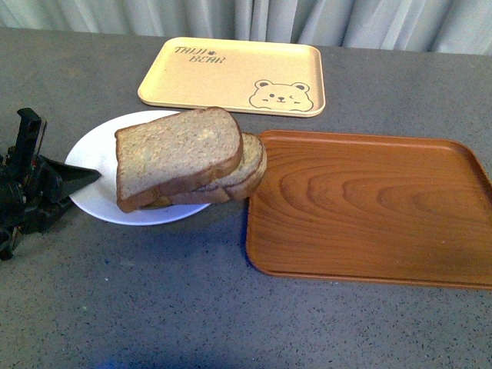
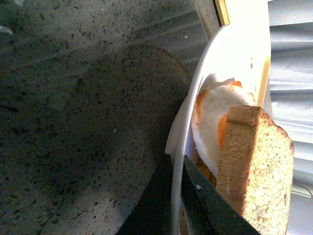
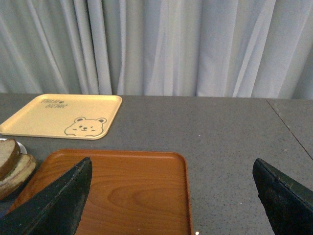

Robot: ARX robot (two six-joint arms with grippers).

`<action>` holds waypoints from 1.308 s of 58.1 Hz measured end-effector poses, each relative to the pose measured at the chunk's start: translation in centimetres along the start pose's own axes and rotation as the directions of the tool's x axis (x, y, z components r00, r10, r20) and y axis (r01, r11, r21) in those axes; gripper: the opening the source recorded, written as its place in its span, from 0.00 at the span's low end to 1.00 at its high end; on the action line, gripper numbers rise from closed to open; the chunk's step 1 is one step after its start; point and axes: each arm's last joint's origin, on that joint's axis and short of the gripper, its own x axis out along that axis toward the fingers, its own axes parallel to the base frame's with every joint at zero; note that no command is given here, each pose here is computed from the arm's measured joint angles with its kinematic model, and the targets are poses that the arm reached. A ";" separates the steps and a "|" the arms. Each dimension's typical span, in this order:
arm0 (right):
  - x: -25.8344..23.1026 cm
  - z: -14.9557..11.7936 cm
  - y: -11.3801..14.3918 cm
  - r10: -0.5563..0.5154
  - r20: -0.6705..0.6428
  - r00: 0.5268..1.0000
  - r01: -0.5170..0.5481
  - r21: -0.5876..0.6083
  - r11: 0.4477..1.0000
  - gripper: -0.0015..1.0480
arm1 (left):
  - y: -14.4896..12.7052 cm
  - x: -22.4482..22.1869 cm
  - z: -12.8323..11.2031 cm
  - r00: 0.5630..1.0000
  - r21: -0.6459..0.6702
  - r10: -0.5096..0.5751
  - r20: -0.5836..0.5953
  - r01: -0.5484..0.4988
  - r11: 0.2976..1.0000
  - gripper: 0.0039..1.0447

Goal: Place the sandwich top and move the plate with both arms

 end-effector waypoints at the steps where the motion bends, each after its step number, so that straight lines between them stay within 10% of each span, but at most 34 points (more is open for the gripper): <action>1: 0.0 0.0 0.0 0.000 0.000 1.000 0.000 0.000 1.000 0.91 | 0.0 0.0 0.0 1.000 0.000 0.000 0.000 0.000 1.000 0.02; 36: 0.0 0.0 0.0 0.000 0.000 1.000 0.000 0.000 1.000 0.91 | -4.0 -1.2 0.4 0.999 -0.024 -0.044 -0.007 0.044 0.999 0.02; 76: 0.0 0.0 0.0 0.000 0.000 1.000 0.000 0.000 1.000 0.91 | -11.7 13.6 2.5 0.991 0.075 -0.089 -0.096 0.097 0.993 0.02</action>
